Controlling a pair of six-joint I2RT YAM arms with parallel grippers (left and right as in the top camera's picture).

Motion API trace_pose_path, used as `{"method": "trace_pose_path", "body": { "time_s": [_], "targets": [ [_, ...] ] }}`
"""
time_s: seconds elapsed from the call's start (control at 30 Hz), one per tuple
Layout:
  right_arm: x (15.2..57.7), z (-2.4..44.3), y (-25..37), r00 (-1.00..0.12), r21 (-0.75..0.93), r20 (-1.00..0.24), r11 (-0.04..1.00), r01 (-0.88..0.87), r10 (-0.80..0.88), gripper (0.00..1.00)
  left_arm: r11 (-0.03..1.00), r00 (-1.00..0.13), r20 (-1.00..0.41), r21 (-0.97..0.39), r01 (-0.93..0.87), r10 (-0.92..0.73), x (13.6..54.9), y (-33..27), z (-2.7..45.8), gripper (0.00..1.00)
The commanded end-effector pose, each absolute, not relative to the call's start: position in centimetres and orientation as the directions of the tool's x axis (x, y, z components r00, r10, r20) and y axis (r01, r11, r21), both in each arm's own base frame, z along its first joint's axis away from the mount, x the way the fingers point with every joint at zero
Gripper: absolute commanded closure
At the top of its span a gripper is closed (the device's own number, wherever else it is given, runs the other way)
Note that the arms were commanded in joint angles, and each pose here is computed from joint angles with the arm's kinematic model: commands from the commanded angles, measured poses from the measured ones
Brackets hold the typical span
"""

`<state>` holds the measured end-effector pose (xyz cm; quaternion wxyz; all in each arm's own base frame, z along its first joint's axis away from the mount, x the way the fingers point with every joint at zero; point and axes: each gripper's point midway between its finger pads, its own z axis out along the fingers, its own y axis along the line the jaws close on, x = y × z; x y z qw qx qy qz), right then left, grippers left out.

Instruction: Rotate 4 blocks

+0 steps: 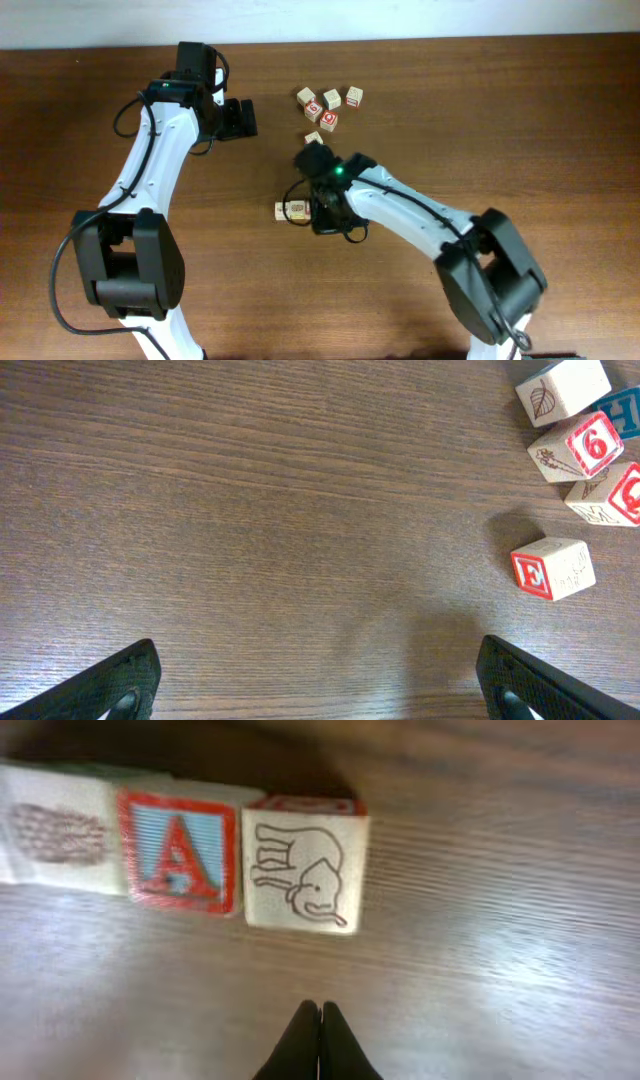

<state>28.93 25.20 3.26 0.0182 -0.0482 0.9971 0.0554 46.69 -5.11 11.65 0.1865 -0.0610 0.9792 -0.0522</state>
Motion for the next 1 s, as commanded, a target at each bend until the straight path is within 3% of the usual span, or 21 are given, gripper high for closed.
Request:
{"method": "trace_pose_path", "body": {
  "time_s": [0.0, 0.07, 0.13, 0.27, 0.3, 0.37, 0.4, 0.43, 0.5, 0.67, 0.77, 0.97],
  "targets": [
    [32.1, 13.9, 24.4, -0.959, 0.235, -0.272, 0.960, -0.153, -0.086, 0.91, 0.989, -0.917, -0.377, -0.119, -0.092, -0.131, 46.9, -5.1, 12.3, 0.01],
    [33.7, 18.7, 19.9, -0.923, 0.248, -0.383, 0.958, -0.144, -0.040, 0.78, 0.989, -0.917, -0.377, -0.119, -0.092, -0.131, 46.9, -5.1, 12.3, 0.01],
    [34.7, 20.3, 15.6, -0.911, 0.242, -0.411, 0.967, -0.085, 0.022, 0.57, 0.989, -0.917, -0.377, -0.119, -0.092, -0.131, 46.9, -5.1, 12.3, 0.01],
    [35.3, 19.9, 12.4, -0.923, 0.273, -0.371, 0.962, -0.001, 0.104, 0.59, 0.987, -0.919, -0.372, -0.137, -0.084, -0.130, 46.9, -5.5, 12.4, 0.01],
    [35.2, 19.4, 13.1, -0.931, 0.283, -0.364, 0.956, -0.073, 0.037, 0.59, 0.980, -0.924, -0.360, -0.191, -0.061, -0.128, 46.7, -6.6, 12.4, 0.01],
    [35.5, 16.9, 15.1, -0.951, 0.335, -0.303, 0.927, -0.167, -0.061, 0.70, 0.943, -0.945, -0.306, -0.331, -0.011, -0.118, 45.7, -9.2, 12.7, 0.01],
    [35.7, 14.6, 16.5, -0.966, 0.396, -0.242, 0.899, -0.185, -0.092, 0.78, 0.946, -0.948, -0.297, -0.323, -0.016, -0.117, 45.5, -9.1, 12.6, 0.66],
    [35.8, 13.5, 17.1, -0.973, 0.426, -0.207, 0.887, -0.179, -0.097, 0.83, 0.955, -0.955, -0.271, -0.293, -0.036, -0.120, 44.8, -8.5, 12.2, 1.00],
    [35.8, 10.1, 18.2, -0.988, 0.470, -0.111, 0.870, -0.147, -0.107, 0.96, 0.960, -0.976, -0.185, -0.275, -0.058, -0.112, 42.7, -8.2, 11.5, 1.00],
    [35.9, 7.1, 20.2, -0.983, 0.557, -0.076, 0.810, -0.183, -0.169, 0.96, 0.960, -0.989, -0.147, -0.275, 0.056, 0.015, 40.8, -8.5, 9.6, 1.00],
    [35.6, 6.4, 19.8, -0.982, 0.559, -0.074, 0.808, -0.186, -0.175, 0.96, 0.928, -0.964, -0.264, -0.348, 0.133, 0.039, 39.4, -9.7, 8.6, 1.00],
    [34.9, 3.2, 20.7, -0.991, 0.619, -0.075, 0.774, -0.132, -0.109, 0.96, 0.930, -0.981, -0.189, -0.367, 0.027, -0.046, 36.4, -9.5, 4.7, 1.00]
  ]
}}
